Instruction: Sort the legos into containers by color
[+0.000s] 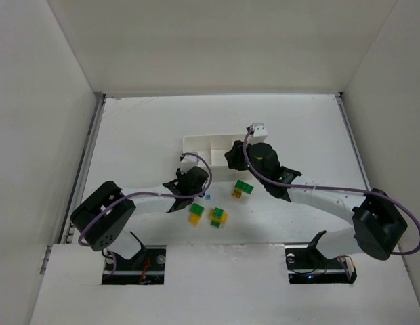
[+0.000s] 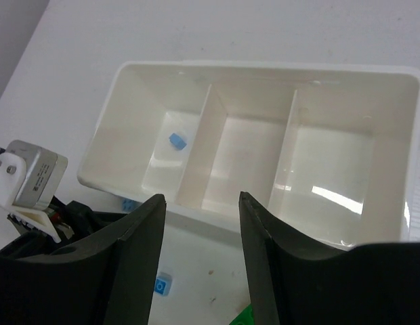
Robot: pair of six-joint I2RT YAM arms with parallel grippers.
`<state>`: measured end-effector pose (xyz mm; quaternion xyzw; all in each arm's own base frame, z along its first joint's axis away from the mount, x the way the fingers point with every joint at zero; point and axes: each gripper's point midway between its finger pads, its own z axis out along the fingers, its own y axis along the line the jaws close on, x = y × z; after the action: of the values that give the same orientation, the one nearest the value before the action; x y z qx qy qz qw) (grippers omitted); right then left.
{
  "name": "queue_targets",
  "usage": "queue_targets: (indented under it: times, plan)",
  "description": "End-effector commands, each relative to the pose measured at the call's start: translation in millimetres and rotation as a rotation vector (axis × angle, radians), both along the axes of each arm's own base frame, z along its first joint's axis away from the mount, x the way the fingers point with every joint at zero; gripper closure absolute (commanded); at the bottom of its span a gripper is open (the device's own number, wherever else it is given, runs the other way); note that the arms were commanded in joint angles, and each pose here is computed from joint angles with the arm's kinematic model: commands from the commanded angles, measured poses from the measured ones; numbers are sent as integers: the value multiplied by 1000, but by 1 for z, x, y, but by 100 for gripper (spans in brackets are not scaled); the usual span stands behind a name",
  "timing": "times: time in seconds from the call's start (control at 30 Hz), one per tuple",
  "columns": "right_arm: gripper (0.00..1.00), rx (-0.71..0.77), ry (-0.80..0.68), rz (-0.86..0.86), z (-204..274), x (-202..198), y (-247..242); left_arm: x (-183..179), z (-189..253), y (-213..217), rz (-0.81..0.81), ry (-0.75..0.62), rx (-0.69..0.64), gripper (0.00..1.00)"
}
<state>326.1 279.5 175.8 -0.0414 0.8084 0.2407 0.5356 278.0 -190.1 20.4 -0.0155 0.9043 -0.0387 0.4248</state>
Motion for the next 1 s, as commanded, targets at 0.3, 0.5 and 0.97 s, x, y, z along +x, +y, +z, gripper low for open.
queue_targets:
  times: [0.3, 0.5, 0.97]
  plan:
    - [45, 60, -43, -4, 20, 4, 1, -6, 6, 1, -10, -21, 69, 67]
    - [45, 57, -47, -11, 20, 5, 0, -7, 4, 1, -19, -15, 80, 81]
    - [66, -16, 25, 112, -11, -44, 18, 17, 148, -9, 15, -279, -235, 84]
